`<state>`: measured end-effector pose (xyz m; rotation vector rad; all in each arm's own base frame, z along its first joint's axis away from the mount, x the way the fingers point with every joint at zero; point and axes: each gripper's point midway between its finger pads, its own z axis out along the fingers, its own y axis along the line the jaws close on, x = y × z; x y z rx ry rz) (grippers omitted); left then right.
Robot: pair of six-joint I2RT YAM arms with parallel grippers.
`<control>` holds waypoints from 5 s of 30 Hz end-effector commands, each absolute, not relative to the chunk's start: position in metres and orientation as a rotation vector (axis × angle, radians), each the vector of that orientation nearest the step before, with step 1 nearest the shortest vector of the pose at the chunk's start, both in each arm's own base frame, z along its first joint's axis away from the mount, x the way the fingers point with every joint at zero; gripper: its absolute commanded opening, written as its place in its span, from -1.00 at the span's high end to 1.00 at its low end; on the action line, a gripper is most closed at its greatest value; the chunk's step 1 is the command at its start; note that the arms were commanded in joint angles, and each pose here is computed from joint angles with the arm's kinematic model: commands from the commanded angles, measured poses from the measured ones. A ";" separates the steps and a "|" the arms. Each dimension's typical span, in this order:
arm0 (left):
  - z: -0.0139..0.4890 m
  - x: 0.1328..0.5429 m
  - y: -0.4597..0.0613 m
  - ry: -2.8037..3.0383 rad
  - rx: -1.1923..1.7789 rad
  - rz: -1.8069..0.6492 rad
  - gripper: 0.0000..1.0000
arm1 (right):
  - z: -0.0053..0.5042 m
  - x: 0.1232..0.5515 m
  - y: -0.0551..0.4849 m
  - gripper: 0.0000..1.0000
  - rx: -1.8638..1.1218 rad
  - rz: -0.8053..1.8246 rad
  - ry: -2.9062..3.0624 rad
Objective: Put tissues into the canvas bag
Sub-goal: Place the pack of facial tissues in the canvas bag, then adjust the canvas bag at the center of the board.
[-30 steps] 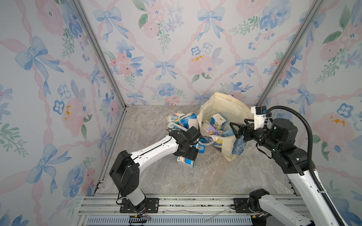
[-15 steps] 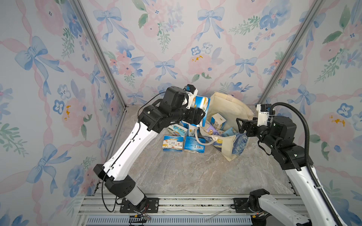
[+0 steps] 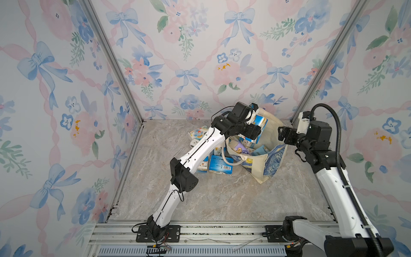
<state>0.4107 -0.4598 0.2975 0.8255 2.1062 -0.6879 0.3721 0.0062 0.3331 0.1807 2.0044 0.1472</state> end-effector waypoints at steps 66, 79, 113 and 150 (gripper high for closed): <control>0.215 0.399 -0.165 2.422 0.006 -0.364 -0.92 | 0.414 0.268 0.247 -0.73 -0.728 0.793 1.781; 0.236 0.403 -0.168 2.337 0.010 -0.488 -0.87 | 0.346 0.277 0.329 -0.63 -0.765 0.812 1.924; 0.296 0.498 -0.378 2.031 0.592 -0.809 0.30 | 0.312 0.261 0.035 -0.59 0.247 0.394 2.091; 0.323 0.515 -0.314 2.046 0.390 -0.541 1.00 | 0.186 0.462 0.007 -0.22 0.450 0.439 2.144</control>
